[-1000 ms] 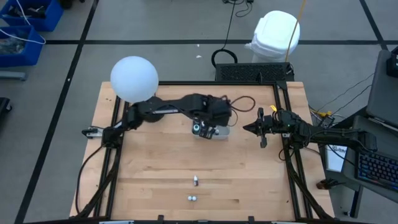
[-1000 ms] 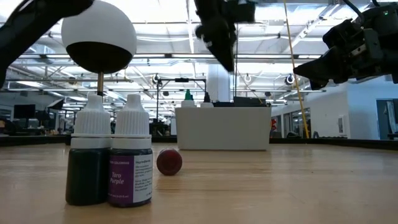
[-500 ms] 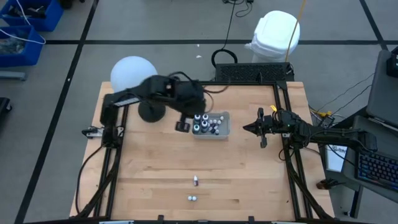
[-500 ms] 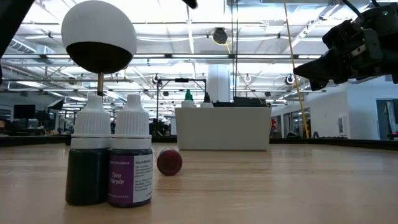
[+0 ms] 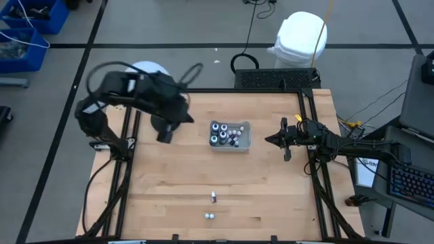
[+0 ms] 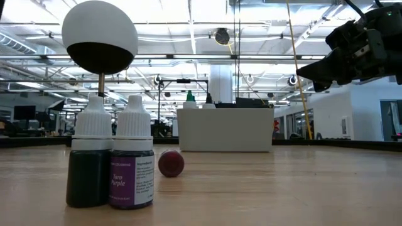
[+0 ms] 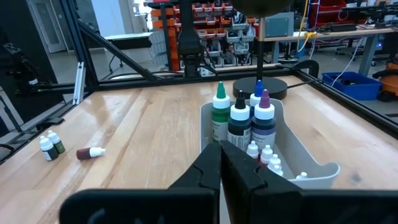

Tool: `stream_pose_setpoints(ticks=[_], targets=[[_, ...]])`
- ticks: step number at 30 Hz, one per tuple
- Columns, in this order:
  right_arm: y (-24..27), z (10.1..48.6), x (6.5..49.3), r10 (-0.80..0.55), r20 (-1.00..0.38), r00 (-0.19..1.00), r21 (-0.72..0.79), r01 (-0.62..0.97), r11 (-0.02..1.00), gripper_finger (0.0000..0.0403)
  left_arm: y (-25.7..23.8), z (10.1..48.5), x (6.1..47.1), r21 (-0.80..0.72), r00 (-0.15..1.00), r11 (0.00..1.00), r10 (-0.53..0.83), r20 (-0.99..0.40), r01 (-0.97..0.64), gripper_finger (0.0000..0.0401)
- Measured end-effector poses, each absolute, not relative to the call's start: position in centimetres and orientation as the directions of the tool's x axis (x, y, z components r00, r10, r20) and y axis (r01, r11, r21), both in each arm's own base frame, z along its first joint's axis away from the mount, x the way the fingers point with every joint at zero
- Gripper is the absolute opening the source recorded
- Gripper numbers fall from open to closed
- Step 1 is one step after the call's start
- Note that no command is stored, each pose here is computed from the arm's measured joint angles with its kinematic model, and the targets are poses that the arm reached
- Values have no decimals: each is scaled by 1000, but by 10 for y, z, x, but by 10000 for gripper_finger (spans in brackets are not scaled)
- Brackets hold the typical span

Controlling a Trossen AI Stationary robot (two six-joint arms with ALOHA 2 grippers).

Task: Pick & Place food coloring
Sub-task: Put the small blue food coloring bottle into the gray bin

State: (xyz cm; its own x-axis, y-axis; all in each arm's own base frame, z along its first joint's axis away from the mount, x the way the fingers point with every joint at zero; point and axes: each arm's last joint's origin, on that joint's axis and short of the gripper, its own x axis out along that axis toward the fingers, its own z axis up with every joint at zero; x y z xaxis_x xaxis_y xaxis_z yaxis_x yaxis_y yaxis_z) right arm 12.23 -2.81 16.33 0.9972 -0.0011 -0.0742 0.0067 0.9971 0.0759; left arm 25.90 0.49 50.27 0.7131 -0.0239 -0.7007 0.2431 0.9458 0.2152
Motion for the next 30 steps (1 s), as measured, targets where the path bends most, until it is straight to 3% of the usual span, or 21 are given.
stream_pose_setpoints(ticks=[11,22,30], targets=[[-28,164,123,-1,-70,998,82,7,997,0,36,491,187,163,705,985,79,-705,53,2],[-28,162,123,-1,-83,997,109,10,994,0,30,392,138,28,730,980,164,-664,-195,1],[-28,162,123,-4,-83,997,114,13,993,0,14,335,136,-6,857,995,81,-510,-98,1]])
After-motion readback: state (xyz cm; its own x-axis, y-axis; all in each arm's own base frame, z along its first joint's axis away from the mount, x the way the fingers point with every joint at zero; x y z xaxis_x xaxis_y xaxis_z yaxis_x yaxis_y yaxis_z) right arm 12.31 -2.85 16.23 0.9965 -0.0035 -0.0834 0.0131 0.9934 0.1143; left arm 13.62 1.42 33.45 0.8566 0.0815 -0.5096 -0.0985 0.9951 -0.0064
